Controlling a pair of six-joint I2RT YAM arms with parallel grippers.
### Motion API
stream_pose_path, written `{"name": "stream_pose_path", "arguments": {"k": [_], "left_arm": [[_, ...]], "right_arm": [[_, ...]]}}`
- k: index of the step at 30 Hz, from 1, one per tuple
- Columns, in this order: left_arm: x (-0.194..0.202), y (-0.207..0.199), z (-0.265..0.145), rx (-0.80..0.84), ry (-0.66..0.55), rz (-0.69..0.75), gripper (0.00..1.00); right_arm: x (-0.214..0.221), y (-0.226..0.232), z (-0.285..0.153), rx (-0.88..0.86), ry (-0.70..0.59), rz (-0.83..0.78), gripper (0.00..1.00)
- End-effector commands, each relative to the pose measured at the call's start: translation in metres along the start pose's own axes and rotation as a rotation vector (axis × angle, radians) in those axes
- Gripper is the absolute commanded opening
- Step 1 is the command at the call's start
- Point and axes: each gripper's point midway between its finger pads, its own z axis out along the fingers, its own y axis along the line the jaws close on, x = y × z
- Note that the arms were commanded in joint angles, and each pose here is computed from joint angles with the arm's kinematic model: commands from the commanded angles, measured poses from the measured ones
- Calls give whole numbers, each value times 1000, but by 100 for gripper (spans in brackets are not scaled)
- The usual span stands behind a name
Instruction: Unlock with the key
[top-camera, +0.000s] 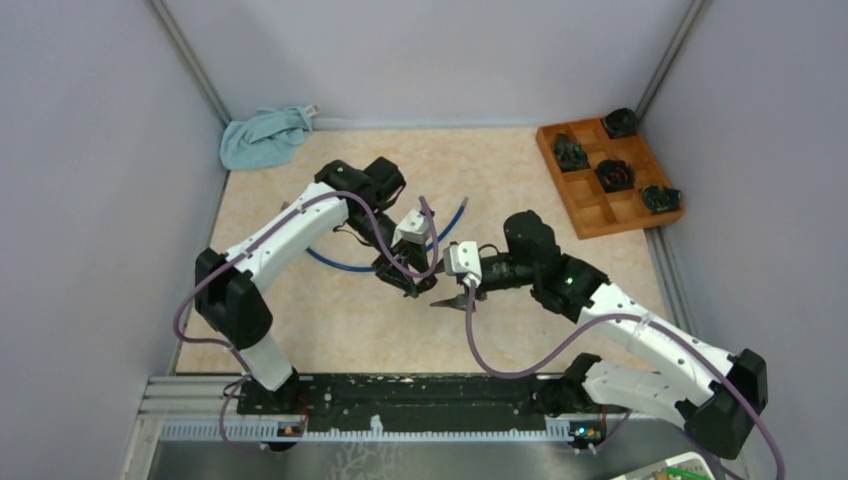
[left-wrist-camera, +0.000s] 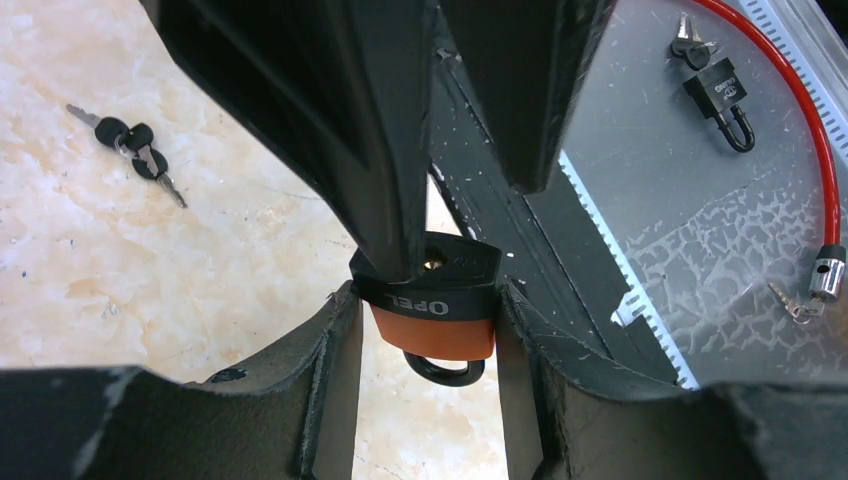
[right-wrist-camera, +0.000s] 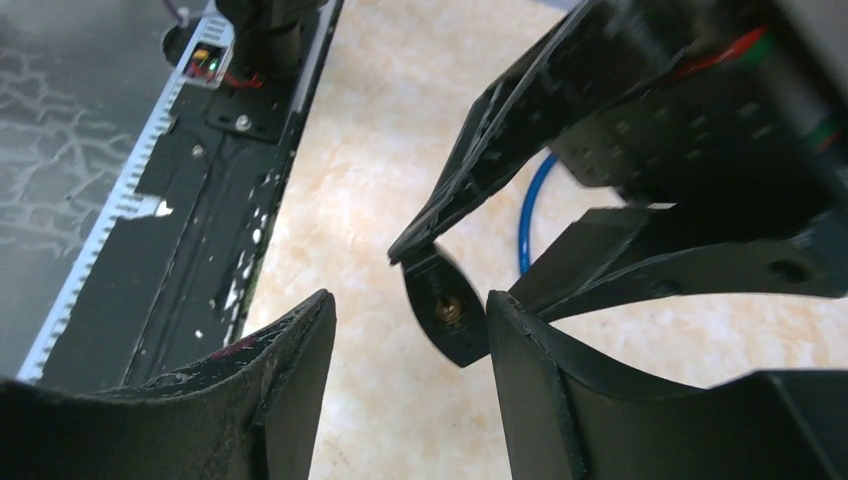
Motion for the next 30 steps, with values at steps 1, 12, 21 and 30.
{"name": "stream_pose_path", "arguments": {"k": [1, 12, 21, 30], "left_arm": [[-25, -18, -2, 20, -76, 42, 1], [-21, -23, 8, 51, -48, 39, 1], [-28, -23, 9, 54, -53, 52, 1], [-32, -25, 8, 50, -48, 65, 1]], "right_arm": [[-8, 11, 0, -73, 4, -65, 57], [-7, -20, 9, 58, 3, -142, 55], [9, -11, 20, 28, 30, -137, 51], [32, -23, 24, 106, 117, -132, 6]]}}
